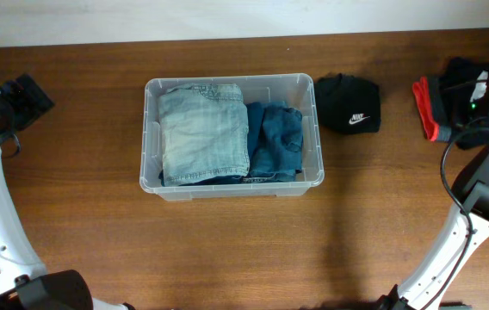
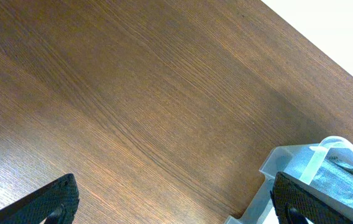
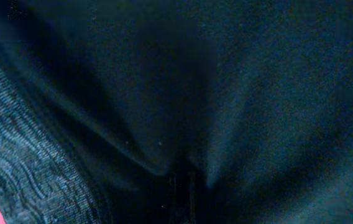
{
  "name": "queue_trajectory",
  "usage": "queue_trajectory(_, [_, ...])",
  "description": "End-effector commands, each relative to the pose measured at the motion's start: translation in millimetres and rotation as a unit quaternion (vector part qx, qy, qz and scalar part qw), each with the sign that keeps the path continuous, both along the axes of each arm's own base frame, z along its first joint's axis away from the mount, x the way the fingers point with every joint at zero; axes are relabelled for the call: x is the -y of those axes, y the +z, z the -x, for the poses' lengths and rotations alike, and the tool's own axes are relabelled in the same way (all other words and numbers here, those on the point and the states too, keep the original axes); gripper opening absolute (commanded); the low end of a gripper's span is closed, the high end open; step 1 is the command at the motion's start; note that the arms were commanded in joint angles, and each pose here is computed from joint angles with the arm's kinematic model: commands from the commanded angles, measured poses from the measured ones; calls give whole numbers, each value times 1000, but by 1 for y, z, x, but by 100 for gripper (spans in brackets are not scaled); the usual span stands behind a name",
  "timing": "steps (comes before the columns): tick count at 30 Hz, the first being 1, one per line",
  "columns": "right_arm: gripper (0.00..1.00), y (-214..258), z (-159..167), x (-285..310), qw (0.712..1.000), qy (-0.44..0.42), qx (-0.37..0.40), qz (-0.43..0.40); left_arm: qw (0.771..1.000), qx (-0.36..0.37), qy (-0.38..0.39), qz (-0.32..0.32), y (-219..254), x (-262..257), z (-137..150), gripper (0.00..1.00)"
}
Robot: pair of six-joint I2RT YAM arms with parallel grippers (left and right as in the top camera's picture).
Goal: Pack container
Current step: 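Lower the right gripper onto the black red-waistband shorts and grasp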
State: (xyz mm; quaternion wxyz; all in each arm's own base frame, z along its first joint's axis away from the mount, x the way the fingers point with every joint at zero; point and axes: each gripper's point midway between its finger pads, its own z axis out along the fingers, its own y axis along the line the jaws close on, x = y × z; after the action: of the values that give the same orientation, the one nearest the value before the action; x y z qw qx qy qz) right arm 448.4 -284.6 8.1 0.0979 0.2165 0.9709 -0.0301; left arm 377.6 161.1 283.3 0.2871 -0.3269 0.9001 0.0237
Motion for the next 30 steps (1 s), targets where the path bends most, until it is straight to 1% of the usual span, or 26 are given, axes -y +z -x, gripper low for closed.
queue_trajectory(1, [4, -15, 23, -4, 998, -36, -45, -17, 1000, -8, 6, 2, -6, -2, 0, 99])
queue_trajectory(6, [4, -16, 46, -21, 991, -79, -91, -54, 1000, -8, 6, 2, -6, -2, 0, 99])
queue_trajectory(12, [4, -12, 84, -46, 972, -128, -171, -98, 1000, -8, 6, 2, -6, -2, 0, 99])
queue_trajectory(16, [4, -9, 94, -55, 962, -155, -192, -115, 1000, -8, 6, 2, -6, -2, 0, 99])
queue_trajectory(20, [4, -4, 81, -48, 969, -155, -160, -107, 1000, -8, 6, 2, -6, -2, 0, 100])
queue_trajectory(22, [4, 9, 70, -41, 975, -153, -132, -94, 1000, -8, 6, 2, -6, -2, 0, 99])
queue_trajectory(26, [4, 56, 42, -23, 986, -146, -53, -58, 1000, -8, 6, 2, -6, -2, 0, 99])
queue_trajectory(28, [6, 85, 29, -15, 990, -132, -14, -38, 1000, -8, 6, 2, -6, -2, 0, 99])
queue_trajectory(29, [13, 101, 23, -11, 992, -120, 7, -25, 1000, -8, 6, 2, -6, -2, 0, 99])
queue_trajectory(30, [27, 113, 18, -7, 994, -108, 24, -14, 1000, -8, 6, 2, -6, -2, 0, 99])
